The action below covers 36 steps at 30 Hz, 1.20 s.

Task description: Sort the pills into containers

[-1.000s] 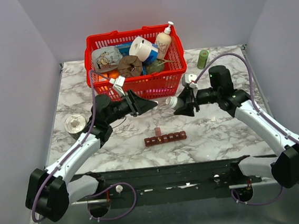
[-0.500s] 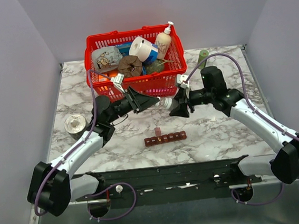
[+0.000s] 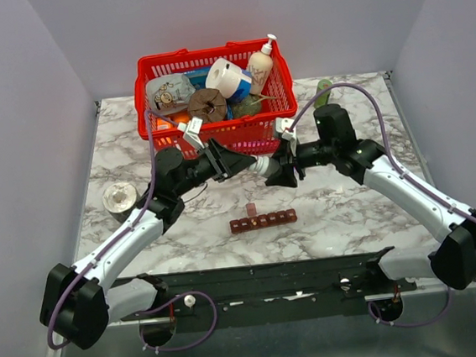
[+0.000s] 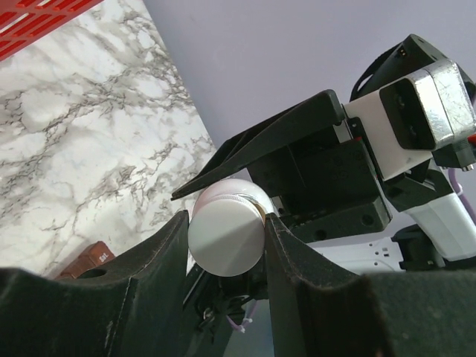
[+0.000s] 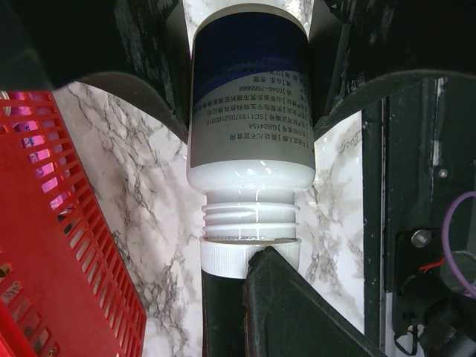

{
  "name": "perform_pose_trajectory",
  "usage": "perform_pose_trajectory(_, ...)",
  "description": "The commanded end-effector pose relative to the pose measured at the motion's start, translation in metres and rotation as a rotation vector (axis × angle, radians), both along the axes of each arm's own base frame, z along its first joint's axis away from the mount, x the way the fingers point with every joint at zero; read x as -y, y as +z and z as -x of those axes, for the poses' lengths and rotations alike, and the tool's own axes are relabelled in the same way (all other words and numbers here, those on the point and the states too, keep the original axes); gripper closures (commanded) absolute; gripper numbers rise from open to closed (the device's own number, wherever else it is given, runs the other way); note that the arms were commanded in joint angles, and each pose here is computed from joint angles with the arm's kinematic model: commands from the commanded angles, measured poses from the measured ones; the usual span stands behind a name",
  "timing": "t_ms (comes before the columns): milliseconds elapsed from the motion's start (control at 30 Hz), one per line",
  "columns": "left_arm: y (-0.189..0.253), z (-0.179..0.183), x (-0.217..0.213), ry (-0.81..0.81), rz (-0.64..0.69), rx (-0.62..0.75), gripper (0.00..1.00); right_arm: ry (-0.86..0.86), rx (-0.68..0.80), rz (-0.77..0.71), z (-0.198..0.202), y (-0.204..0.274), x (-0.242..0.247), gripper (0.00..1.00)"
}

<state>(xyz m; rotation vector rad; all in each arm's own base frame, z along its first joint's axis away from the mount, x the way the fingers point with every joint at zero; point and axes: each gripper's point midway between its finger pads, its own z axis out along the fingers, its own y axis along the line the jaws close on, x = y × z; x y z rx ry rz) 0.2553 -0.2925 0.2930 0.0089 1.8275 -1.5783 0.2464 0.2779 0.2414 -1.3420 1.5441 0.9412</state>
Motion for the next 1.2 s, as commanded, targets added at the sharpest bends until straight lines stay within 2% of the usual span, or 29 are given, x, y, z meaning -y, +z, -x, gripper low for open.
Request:
perform_pose_trajectory(0,0.010,-0.002,0.001,0.026,-0.012,0.028,0.79,-0.002,0.003,0.002,0.000,0.008,-0.004,0.88)
perform_pose_trajectory(467,0.025,0.005,0.007,-0.011,0.067,0.025,0.79,0.003,-0.020,-0.016,-0.002,0.013,-0.010,0.88)
perform_pose_trajectory(700,0.016,0.012,0.019,-0.094,0.016,0.005,0.81,0.022,0.020,-0.010,-0.004,0.012,-0.012,0.88)
perform_pose_trajectory(833,0.018,0.018,0.023,-0.144,-0.009,0.056,0.82,0.025,0.028,-0.019,-0.003,0.016,-0.013,0.88)
perform_pose_trajectory(933,0.010,0.022,0.025,-0.186,-0.082,0.065,0.82,0.032,0.029,-0.033,-0.001,0.022,-0.014,0.88)
perform_pose_trajectory(1000,0.004,0.020,0.023,-0.168,-0.118,0.069,0.82,0.027,0.020,-0.040,0.000,0.025,-0.014,0.89)
perform_pose_trajectory(1167,0.011,0.013,0.015,-0.080,-0.090,0.070,0.82,-0.032,-0.036,-0.082,-0.002,0.034,-0.015,0.89)
